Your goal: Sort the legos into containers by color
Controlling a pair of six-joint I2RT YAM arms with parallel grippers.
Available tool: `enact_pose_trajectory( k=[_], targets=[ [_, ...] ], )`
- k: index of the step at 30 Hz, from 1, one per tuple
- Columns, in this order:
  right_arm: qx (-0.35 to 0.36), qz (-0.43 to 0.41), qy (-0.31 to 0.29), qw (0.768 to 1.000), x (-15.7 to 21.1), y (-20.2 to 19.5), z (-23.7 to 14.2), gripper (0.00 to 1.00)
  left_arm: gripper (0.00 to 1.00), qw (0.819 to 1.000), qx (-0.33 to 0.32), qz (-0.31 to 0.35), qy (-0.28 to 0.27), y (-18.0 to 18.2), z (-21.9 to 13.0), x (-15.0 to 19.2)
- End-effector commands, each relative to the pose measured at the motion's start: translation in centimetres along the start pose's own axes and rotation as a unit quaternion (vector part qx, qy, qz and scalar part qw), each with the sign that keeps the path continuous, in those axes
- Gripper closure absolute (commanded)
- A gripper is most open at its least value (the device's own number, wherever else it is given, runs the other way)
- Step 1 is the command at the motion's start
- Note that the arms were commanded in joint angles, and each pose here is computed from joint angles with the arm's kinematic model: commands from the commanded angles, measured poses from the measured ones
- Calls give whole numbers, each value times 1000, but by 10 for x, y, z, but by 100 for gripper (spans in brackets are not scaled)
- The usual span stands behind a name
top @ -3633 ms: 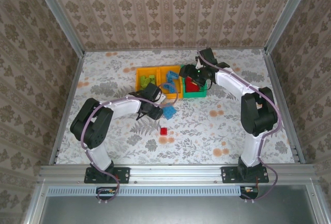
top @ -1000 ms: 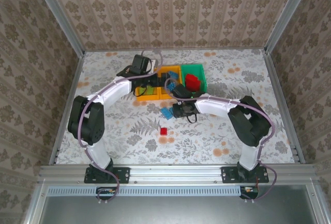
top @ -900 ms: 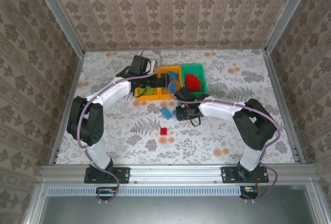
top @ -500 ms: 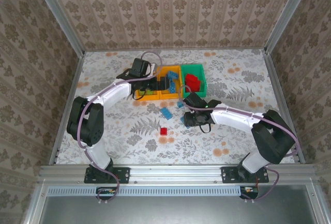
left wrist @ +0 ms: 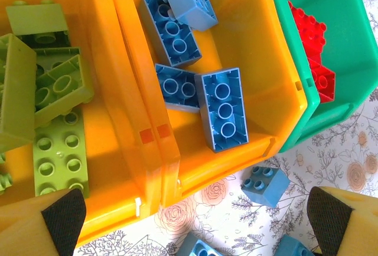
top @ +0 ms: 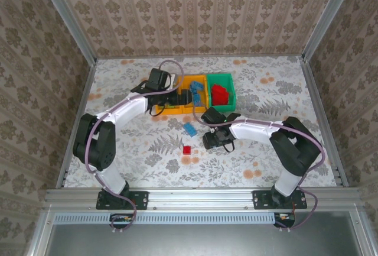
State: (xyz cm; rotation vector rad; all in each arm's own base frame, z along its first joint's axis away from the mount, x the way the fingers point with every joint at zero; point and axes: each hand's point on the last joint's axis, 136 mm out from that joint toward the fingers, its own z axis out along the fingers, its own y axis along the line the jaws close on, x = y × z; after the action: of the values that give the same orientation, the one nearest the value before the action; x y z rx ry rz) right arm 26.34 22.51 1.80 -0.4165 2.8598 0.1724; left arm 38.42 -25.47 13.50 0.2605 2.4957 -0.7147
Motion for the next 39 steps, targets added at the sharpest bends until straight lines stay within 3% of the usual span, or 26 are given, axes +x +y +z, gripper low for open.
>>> enact_pose_trajectory(
  k=[1, 5, 9, 15, 20, 33, 37, 39],
  targets=[
    [16, -30, 10, 999, -1, -1, 0, 45, 0, 1000, -5, 14, -18, 1, -11, -6],
    [18, -35, 9, 999, -2, -1, -2, 60, 0, 1000, -9, 9, -16, 5, -11, -2],
    [-1, -28, -42, 999, -22, 6, -26, 73, 0, 1000, -14, 6, -16, 9, -12, 1],
    [-81, 20, -137, 987, -91, 25, -77, 75, 0, 1000, -25, 9, -11, 15, -15, 8],
    [-141, 100, -158, 972, -154, 22, -86, 76, 0, 999, -32, 8, -8, 19, -18, 18],
    [-191, 203, -148, 949, -256, 14, -46, 73, 0, 999, -37, 4, -9, 25, -26, 36],
    [-200, 214, -142, 946, -270, 17, -35, 63, 0, 999, -39, 3, -3, 26, -25, 43],
    [-205, 217, -139, 944, -274, 19, -32, 48, 0, 999, -39, 0, -1, 27, -24, 46]
  ],
)
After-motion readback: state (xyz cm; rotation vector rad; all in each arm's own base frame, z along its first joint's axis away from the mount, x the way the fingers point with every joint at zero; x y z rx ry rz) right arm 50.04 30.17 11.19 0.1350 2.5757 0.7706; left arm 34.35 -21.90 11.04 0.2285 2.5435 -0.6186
